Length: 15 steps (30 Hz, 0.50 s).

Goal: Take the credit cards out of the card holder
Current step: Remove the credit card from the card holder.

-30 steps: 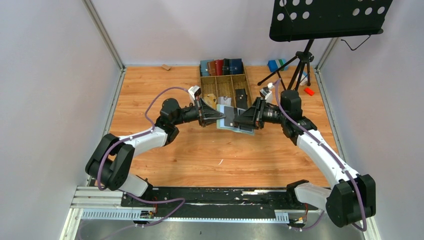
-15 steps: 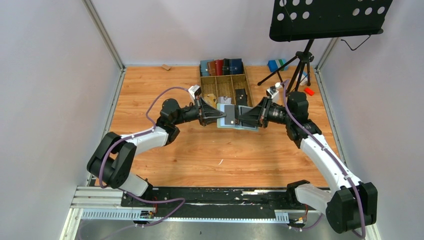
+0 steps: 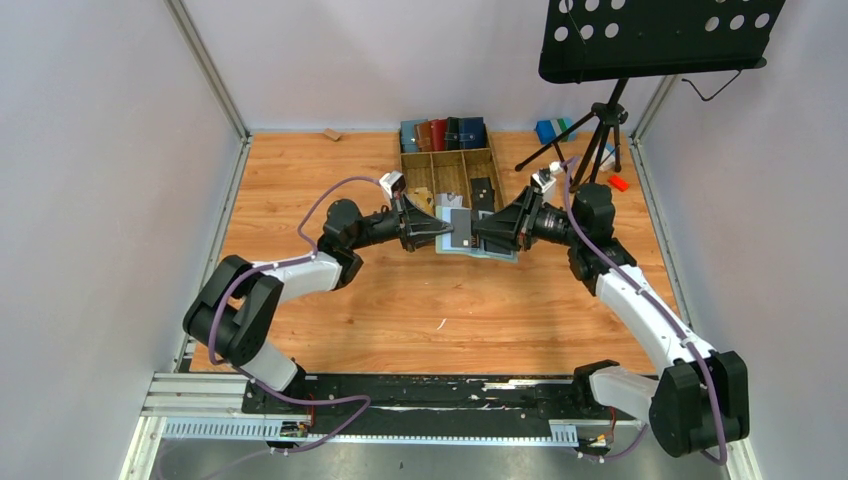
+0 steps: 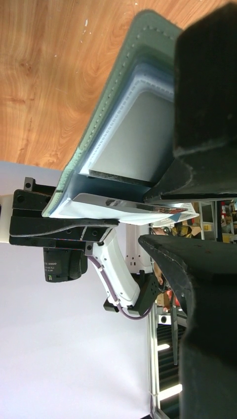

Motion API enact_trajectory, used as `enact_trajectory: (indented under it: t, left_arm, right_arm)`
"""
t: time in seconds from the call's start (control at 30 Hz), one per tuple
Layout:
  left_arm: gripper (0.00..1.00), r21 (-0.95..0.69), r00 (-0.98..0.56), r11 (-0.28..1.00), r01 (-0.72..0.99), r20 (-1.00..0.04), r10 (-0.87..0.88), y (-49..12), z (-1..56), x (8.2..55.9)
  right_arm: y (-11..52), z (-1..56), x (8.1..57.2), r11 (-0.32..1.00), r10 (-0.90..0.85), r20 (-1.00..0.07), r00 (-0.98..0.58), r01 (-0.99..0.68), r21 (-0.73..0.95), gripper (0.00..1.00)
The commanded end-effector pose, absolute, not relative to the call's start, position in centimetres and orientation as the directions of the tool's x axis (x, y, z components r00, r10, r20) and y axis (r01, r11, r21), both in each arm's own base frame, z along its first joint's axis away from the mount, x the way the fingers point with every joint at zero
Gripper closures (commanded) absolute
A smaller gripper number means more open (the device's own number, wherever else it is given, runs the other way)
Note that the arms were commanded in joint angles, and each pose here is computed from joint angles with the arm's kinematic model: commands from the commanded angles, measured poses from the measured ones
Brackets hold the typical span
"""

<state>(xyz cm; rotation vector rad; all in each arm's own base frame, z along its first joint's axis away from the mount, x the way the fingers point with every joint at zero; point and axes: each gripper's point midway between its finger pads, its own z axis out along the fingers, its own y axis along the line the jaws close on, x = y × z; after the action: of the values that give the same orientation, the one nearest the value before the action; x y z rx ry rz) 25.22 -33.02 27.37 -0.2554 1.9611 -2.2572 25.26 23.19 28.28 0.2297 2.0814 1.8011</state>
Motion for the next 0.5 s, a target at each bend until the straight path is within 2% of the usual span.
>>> enact_trajectory:
  t: [0.0,0.17,0.27,0.4,0.47]
  left_arm:
    - [1.00,-0.970,-0.981,-0.230,0.083,-0.039,-0.192,-33.1,30.9,24.6]
    - [1.00,-0.969,-0.983,-0.235,0.079,-0.036,-0.181,-33.2,31.0,24.7]
    - [1.00,-0.974,-0.985,-0.220,0.059,-0.021,-0.173,-33.4,30.4,24.8]
    - [1.00,-0.976,-0.983,-0.211,0.050,-0.010,-0.186,-32.9,29.9,25.1]
    - [0.96,-0.977,-0.980,-0.206,0.050,-0.008,-0.200,-32.4,29.8,25.5]
  right_arm:
    - [23.3,29.8,25.9,0.136,0.373,-0.219,-0.902,-0.180,0.974,0.70]
    - [23.2,29.7,26.0,0.138,0.384,-0.216,-0.898,-0.176,0.975,0.86]
    - [23.2,29.4,26.1,0.144,0.380,-0.213,-0.900,-0.170,0.975,0.99]
    - [22.4,28.6,26.3,0.178,0.395,-0.209,-0.894,-0.149,0.973,1.00]
    - [21.6,28.2,26.4,0.190,0.414,-0.206,-0.887,-0.137,0.972,1.00]
